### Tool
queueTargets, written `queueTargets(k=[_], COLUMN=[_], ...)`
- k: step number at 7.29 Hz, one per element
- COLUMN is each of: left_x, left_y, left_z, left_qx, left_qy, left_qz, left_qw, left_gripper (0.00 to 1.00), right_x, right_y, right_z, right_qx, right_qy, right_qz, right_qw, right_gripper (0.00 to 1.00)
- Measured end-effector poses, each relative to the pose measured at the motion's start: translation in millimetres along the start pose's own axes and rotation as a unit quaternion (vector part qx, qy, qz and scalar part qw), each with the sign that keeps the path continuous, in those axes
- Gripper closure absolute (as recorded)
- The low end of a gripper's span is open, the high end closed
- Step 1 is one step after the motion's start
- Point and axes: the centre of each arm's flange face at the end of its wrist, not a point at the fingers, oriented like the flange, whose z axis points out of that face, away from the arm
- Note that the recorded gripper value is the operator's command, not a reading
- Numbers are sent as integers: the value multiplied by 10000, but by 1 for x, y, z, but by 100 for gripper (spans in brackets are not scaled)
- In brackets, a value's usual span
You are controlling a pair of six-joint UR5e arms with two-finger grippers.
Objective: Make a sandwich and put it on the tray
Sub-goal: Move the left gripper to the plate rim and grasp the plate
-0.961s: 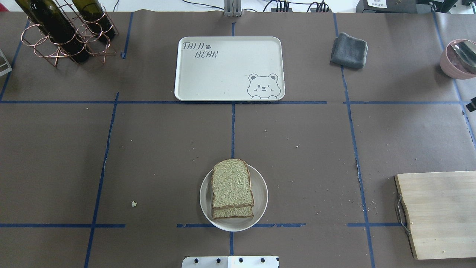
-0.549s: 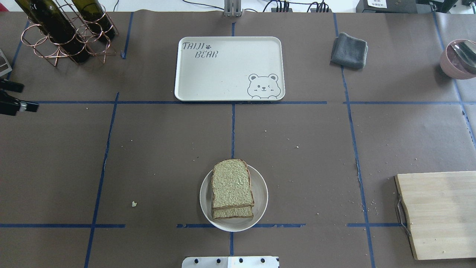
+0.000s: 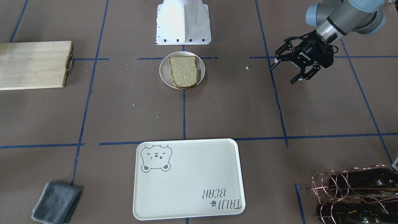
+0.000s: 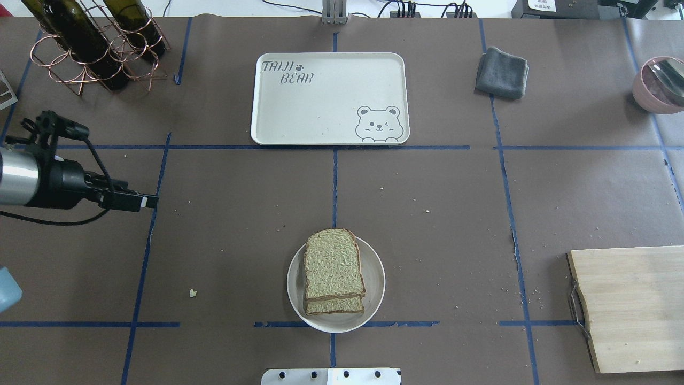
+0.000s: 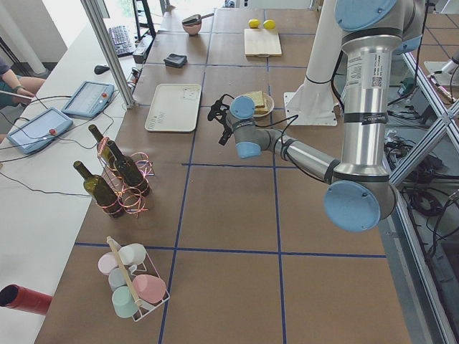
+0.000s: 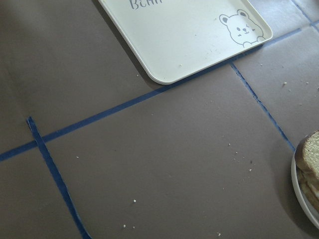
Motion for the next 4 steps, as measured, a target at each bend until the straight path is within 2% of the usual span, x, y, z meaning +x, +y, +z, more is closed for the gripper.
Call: queueTargets(k=[1,3,4], left_x=[23,80,109], left_y=[16,42,50], left_z=[27,76,98], left_qx=[-2,1,31], left_qy=[-12,35,55], left_qz=[-494,-1369,-1673], left_qw=[9988,9906,9859], left_gripper=[13,40,42], right_x=[0,1,2], right_y=[1,2,2], right_z=[0,1,2], right_qx=[-5,-16,-23], right_qy=[-1,-1,2], right_qz=[5,18,24], right_qw=[10000,10000,10000], right_gripper=[0,0,0])
